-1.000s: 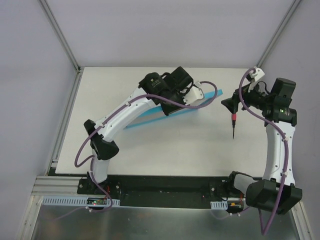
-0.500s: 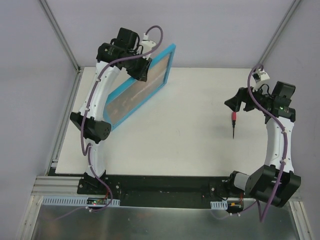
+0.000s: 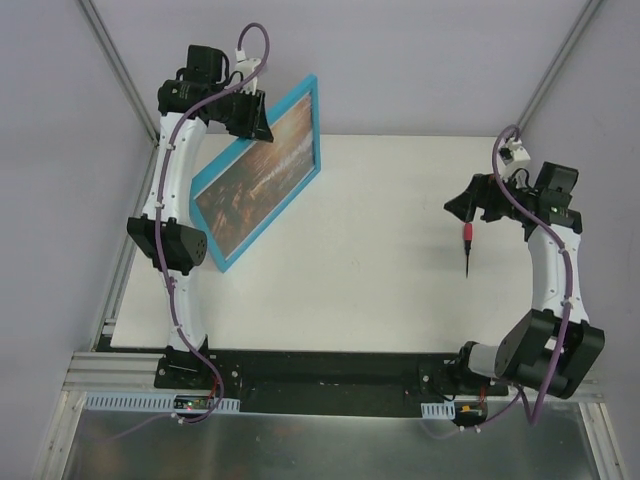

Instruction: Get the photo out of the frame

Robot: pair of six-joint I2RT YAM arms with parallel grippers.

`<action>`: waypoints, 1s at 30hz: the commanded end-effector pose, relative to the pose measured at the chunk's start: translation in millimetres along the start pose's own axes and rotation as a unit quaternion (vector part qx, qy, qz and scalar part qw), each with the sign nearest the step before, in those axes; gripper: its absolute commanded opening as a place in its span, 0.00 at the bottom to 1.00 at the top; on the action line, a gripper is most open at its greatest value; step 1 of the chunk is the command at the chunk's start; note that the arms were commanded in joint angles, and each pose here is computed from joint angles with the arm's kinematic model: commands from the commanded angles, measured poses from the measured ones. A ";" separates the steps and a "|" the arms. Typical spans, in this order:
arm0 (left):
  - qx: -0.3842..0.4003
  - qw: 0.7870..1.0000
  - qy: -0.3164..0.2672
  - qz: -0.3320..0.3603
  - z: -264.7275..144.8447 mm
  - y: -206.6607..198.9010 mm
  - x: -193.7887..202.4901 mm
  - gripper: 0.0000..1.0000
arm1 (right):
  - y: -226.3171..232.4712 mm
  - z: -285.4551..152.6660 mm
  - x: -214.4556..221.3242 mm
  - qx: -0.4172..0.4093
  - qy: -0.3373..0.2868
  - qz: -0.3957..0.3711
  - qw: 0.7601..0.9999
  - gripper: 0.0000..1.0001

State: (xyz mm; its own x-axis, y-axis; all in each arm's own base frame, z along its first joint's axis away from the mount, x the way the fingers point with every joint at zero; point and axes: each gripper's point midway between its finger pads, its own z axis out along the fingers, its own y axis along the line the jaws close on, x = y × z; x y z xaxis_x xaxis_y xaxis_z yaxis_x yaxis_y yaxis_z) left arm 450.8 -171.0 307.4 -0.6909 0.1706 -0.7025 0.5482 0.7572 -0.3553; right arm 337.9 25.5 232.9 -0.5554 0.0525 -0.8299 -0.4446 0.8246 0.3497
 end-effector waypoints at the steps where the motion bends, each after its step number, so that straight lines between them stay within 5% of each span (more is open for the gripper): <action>1: 0.014 0.996 0.026 -0.088 51.5 43.5 17.6 0.00 | 0.3 18.3 16.1 -0.013 0.034 -0.002 0.999 0.94; 7: -0.001 0.989 0.002 -0.151 54.6 76.9 13.8 0.00 | 6.4 46.6 35.6 -0.045 0.072 0.017 0.996 0.91; 16: 0.038 0.976 -0.027 -0.212 49.6 74.7 16.4 0.00 | 49.4 114.8 46.1 -0.091 0.098 0.073 0.988 0.88; 24: 0.050 0.965 -0.049 -0.253 59.5 71.4 42.8 0.00 | 44.9 170.7 88.5 -0.068 0.167 0.171 0.969 0.84; 30: 0.033 0.951 -0.024 -0.307 85.2 83.2 99.8 0.00 | 45.4 186.9 110.3 -0.058 0.194 0.180 0.963 0.83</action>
State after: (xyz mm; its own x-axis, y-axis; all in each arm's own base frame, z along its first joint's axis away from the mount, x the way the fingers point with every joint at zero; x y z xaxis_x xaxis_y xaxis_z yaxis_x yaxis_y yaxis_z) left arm 478.1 -143.8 167.3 -0.8816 -0.2815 -0.3788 0.1136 0.6524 -0.7493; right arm 370.3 164.6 62.5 -0.9198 0.0678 -0.3864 -0.2241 0.7176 0.6594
